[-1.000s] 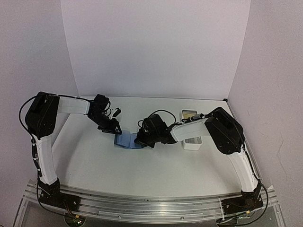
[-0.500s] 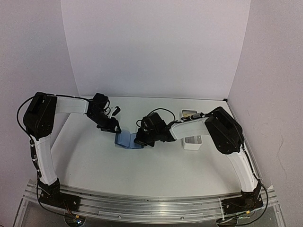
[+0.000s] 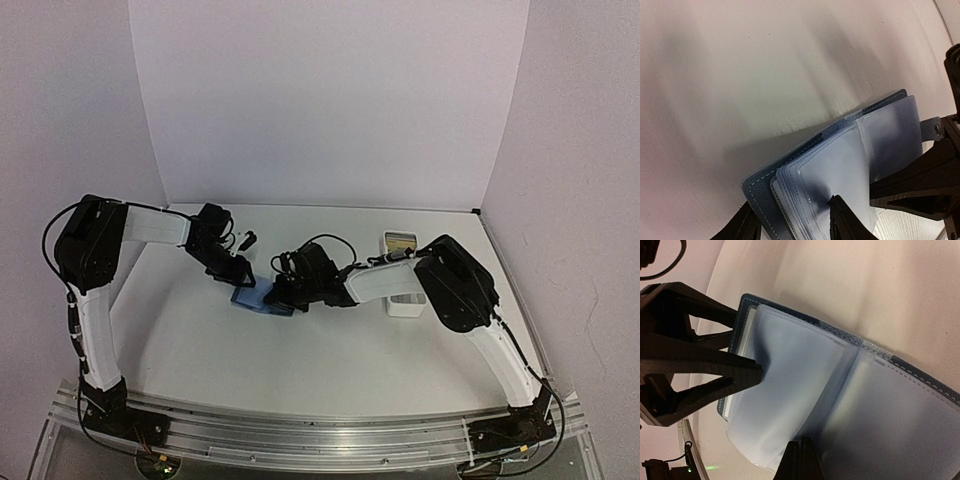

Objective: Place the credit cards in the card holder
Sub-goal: Open the card holder at the center of the board.

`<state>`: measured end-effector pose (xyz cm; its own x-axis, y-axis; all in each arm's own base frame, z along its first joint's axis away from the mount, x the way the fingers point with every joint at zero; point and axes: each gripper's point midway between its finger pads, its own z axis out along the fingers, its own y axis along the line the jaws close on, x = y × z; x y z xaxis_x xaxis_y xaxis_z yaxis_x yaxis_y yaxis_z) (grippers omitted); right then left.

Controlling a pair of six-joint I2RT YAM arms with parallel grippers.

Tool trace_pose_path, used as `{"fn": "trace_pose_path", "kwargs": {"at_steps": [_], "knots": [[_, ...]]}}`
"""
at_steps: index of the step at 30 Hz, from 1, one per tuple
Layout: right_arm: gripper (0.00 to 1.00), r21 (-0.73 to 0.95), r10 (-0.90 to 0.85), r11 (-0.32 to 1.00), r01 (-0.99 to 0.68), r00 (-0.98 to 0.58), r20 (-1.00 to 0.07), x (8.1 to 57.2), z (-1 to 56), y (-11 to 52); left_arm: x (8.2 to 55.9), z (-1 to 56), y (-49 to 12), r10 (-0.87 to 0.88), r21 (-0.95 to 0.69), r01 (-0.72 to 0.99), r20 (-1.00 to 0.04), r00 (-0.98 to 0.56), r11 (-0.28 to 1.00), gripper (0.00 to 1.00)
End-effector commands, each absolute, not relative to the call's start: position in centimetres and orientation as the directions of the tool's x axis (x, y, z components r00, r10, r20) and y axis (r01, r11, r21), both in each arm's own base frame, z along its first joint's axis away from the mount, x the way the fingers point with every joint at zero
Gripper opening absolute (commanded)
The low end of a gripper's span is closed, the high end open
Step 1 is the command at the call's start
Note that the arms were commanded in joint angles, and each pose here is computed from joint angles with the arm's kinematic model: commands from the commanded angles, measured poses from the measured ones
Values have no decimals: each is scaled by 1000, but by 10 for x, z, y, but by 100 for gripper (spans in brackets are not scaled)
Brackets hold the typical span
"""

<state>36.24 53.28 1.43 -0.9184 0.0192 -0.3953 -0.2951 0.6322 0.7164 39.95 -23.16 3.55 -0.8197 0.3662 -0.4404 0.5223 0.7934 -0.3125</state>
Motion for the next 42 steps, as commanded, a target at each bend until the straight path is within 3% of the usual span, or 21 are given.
{"fn": "trace_pose_path", "kwargs": {"at_steps": [1, 7, 11, 16, 20, 28, 35, 42], "knots": [[0, 715, 24, 655, -244, -939, -342, 359, -15, 530, 419, 46, -238, 360, -293, 540, -490, -793, 789, 46], [0, 687, 46, 705, -174, -956, -289, 355, -37, 518, 440, 125, -251, 315, -284, 572, -611, -727, 769, 43], [0, 668, 42, 725, -171, -956, -291, 356, -39, 514, 425, 171, -277, 316, -317, 637, -663, -678, 703, 39], [0, 662, 41, 731, -167, -957, -287, 355, -41, 513, 388, 146, -298, 280, -507, 581, -550, -787, 637, 27], [0, 664, 42, 729, -165, -958, -285, 355, -39, 513, 383, 91, -288, 239, -534, 465, -438, -867, 706, 1], [0, 666, 44, 726, -168, -956, -289, 355, -34, 513, 379, 26, -274, 173, -520, 317, -307, -936, 793, 0], [0, 651, 87, 752, -104, -963, -254, 355, -41, 496, 366, -26, -228, 104, -410, 173, -187, -977, 895, 0], [0, 610, 129, 791, -44, -963, -237, 356, -46, 465, 349, -44, -201, 17, -384, 51, -91, -996, 922, 0]]}}
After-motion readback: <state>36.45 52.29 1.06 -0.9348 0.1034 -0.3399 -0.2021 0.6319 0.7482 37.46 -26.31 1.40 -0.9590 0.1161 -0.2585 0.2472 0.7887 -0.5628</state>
